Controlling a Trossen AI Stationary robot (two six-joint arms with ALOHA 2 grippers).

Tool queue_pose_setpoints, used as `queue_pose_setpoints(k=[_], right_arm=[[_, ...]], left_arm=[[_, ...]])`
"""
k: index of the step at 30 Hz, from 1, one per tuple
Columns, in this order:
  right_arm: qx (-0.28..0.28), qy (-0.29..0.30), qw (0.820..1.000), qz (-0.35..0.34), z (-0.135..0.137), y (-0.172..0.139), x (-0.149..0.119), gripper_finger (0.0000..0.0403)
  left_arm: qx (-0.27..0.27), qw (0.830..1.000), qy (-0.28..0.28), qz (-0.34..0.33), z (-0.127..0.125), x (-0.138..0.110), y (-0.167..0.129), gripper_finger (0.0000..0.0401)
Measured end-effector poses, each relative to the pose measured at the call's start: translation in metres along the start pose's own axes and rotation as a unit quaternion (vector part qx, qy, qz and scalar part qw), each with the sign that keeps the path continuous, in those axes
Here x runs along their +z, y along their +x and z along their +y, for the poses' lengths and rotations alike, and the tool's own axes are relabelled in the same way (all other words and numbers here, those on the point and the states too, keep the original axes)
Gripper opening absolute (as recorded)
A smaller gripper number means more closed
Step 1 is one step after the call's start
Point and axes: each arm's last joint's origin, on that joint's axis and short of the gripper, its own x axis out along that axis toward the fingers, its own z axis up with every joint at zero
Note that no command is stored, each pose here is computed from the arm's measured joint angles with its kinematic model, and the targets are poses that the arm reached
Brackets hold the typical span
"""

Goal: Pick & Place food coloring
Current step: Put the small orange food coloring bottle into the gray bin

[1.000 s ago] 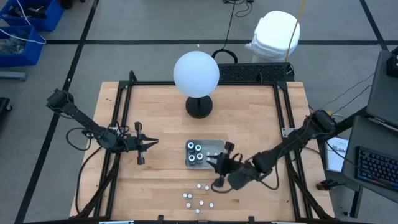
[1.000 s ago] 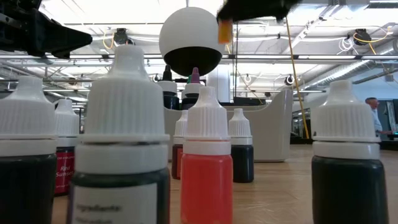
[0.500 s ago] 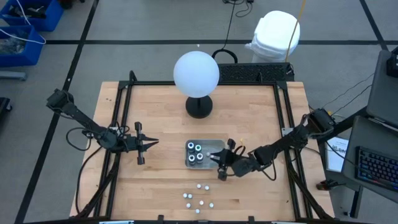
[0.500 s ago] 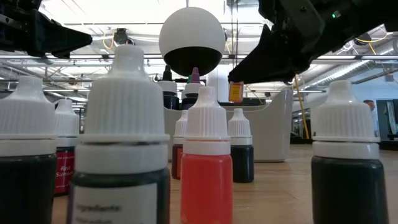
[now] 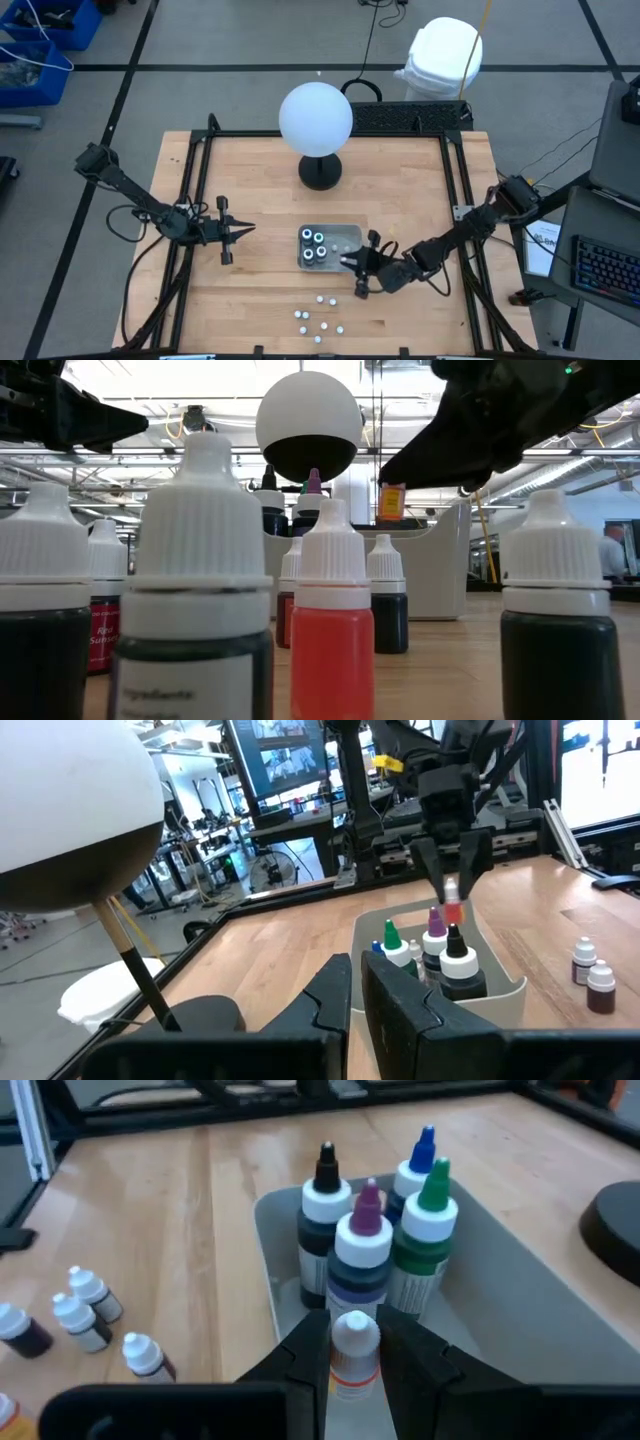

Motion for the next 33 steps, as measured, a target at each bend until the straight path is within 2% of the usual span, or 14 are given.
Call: queue_pose_setpoints(k=[7,33], right_arm=[[-0.004,-0.019,1.0,-0.011,0.0063,-0.006,-0.0019,0.0061],[-0.002,-0.008,1.0,-0.025,0.0009,-0.0069,-0.0085,0.0061]], left_arm=[[0.001,1.0,0.003,0.0,0.0001,0.0001,0.0,0.0037],[0.001,1.0,0.012,-0.001,0.0001,0.0003,0.0,0.0037]])
